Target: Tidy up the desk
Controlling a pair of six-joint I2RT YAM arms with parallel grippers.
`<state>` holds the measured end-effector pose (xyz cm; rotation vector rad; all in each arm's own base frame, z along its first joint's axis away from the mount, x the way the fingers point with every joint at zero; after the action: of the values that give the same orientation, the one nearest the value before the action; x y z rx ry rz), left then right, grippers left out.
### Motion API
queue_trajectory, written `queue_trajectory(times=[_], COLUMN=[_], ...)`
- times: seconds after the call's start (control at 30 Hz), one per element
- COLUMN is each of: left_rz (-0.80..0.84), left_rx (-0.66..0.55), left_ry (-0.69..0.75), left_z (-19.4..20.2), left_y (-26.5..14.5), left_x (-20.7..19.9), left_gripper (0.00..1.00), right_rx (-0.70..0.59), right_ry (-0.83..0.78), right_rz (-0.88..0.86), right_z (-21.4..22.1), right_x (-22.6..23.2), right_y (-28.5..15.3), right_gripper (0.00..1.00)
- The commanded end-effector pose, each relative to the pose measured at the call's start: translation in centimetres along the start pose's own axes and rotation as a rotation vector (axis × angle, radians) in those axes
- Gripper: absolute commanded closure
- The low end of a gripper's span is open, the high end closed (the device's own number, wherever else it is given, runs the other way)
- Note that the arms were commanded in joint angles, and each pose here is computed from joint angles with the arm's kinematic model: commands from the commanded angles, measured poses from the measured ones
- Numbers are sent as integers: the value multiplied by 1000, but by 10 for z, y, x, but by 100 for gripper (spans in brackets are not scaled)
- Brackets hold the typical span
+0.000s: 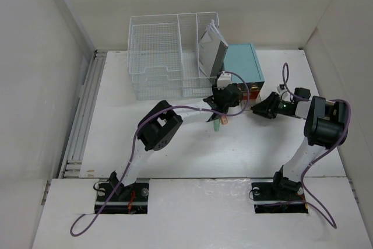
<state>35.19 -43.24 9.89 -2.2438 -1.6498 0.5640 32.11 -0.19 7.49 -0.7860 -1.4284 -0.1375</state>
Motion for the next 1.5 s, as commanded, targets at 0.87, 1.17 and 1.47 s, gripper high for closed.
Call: queue_trajectory(times=[0.87,1.17,1.47], left_rz=[13,91,100], left_rx=[-88,-124,-123], left_ry=[5,11,13], left_z=[-13,-18,-16], left_y=[-45,-94,-134], left_x=[-10,-28,-16], left_gripper=[43,43,56], right_rx=[247,243,447], right_ry=[-188,-341,-725], right_rz=[-178,-344,-443], right_z=[54,68,99], right_x=[23,48,126], right_y=[-50,-61,-29], right_gripper=[34,52,74])
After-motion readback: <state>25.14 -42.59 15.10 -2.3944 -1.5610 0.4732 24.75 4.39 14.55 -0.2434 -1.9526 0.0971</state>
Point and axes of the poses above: each gripper's point midway between its finger pads, its own y axis out along the fingers, its own x axis along the line the jaws close on, z = x × y, the point moved 7 cm from there along -y, back along the fingers, and after that the axes turned 12 degrees about y, right-handed, at the moved point
